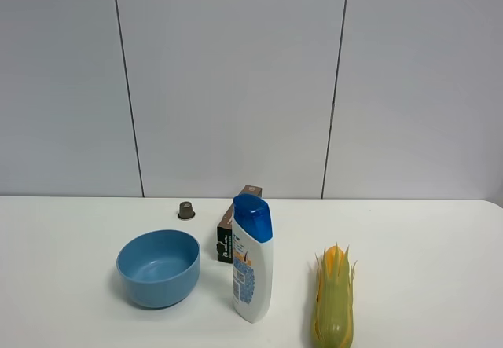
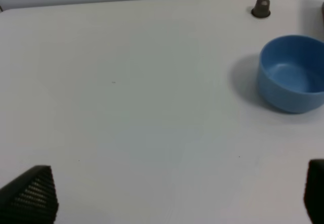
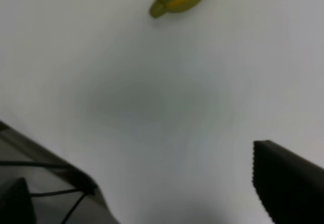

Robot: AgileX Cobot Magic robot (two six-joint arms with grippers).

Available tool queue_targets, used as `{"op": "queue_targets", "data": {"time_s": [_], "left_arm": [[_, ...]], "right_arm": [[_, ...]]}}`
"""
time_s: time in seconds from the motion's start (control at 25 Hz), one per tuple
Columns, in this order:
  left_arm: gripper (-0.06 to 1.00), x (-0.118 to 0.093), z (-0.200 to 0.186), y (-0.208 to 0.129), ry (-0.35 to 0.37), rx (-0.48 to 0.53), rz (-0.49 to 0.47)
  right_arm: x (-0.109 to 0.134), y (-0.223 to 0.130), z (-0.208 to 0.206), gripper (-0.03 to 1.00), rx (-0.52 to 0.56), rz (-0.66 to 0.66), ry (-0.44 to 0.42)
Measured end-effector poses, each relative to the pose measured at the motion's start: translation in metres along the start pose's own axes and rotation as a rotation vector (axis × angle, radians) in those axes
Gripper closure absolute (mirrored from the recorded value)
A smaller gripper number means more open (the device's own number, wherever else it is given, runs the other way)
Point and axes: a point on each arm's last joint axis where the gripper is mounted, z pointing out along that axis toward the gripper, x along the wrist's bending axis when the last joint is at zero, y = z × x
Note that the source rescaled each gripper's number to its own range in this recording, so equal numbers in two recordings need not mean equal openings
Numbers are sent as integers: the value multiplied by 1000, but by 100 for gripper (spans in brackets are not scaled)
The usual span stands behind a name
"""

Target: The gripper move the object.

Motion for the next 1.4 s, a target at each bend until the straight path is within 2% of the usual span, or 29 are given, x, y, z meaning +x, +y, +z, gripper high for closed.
{"op": "queue_targets", "data": {"time_s": [0.16,0.28,0.48,0.72,0.8,0.92,1.16,1.28,1.4], "left_arm": [[-6,0,0,0,0,0,0],[-6,0,0,0,0,0,0],[-6,0,0,0,0,0,0],[-6,0,0,0,0,0,0],[-6,0,0,0,0,0,0],[-6,0,0,0,0,0,0],[-6,0,0,0,0,0,0],[-6,0,0,0,0,0,0],[-6,0,0,0,0,0,0]], "right_arm": [[-3,0,0,-2,-2,-13,-34],[-2,0,0,-3,-1,-23,-17],[6,0,0,-3,-1,11,61],[5,0,0,-3,-3,36,50],[1,1,0,-3,-11,95,4],[-9,1,-2,-3,-48,228,-109],[-15,-11,-20,-3,-221,439,-342],[-10,-18,-28,-3,-305,476,-418],[-5,-23,-33,-3,-363,480,-451]]}}
